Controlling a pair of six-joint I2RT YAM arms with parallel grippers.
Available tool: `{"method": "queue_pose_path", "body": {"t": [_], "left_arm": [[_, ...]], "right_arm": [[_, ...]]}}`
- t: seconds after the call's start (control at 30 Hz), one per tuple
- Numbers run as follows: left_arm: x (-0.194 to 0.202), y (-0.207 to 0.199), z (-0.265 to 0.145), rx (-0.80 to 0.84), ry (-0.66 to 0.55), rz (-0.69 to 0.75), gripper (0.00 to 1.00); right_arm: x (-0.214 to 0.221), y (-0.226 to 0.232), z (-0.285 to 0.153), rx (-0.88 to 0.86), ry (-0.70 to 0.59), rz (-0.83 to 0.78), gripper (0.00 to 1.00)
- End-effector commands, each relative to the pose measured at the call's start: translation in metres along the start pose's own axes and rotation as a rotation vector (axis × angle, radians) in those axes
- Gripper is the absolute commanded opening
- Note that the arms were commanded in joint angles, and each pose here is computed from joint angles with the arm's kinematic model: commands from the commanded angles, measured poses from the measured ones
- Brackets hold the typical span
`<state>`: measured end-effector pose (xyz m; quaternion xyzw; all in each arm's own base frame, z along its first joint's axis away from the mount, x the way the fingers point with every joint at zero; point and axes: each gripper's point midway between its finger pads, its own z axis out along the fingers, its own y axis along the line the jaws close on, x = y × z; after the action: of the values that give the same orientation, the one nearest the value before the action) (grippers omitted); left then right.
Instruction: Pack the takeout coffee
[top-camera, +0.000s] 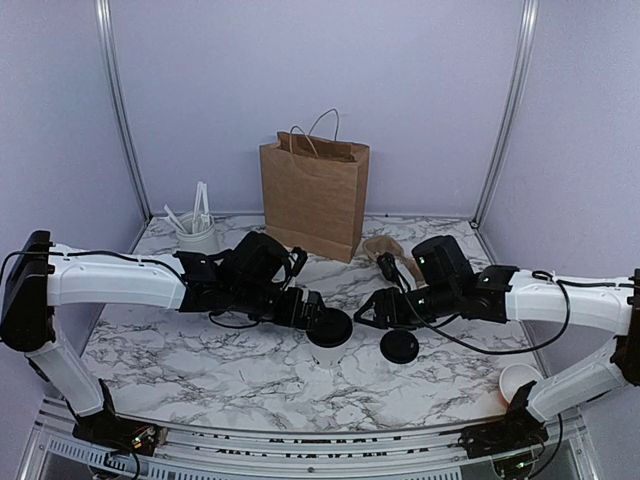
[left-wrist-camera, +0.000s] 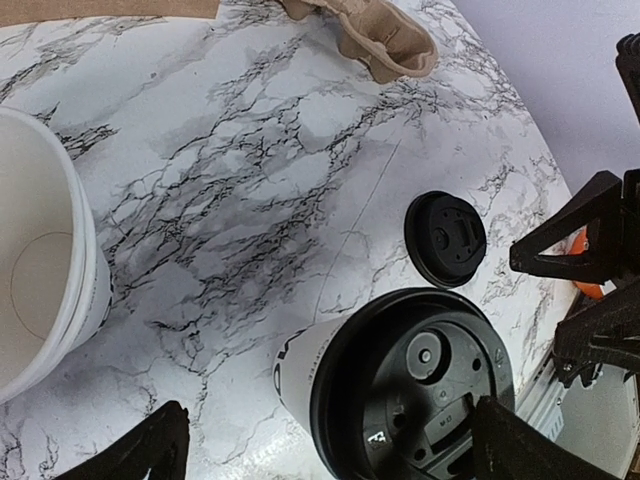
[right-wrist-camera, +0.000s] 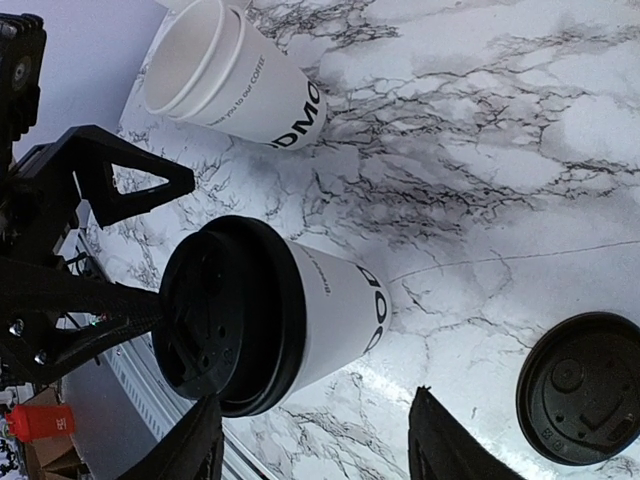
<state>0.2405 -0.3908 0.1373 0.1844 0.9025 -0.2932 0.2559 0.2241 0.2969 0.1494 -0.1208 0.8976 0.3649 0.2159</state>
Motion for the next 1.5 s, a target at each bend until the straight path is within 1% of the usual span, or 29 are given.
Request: {"method": "queue_pose_path", "body": {"t": [0.0, 0.63, 1.2, 1.47], "left_arm": [[-0.001, -0.001, 0.001, -0.031, 0.009, 0.033, 0.99], [0.013, 0.001, 0.009, -0.081, 0.035, 0.067, 0.99], [0.018, 0.001, 0.014, -0.086, 0.047, 0.067, 0.99], [0.020, 0.003, 0.015, -0.094, 0.050, 0.063, 0.99]], "right_arm": [[-0.003, 0.000, 0.004, -0.019, -0.006, 0.009, 0.60], [0.007, -0.005, 0.018, -0.039, 0.029, 0.038, 0.55], [0.011, -0.007, 0.023, -0.038, 0.050, 0.038, 0.54], [0.020, -0.013, 0.030, -0.010, 0.089, 0.033, 0.54]]}}
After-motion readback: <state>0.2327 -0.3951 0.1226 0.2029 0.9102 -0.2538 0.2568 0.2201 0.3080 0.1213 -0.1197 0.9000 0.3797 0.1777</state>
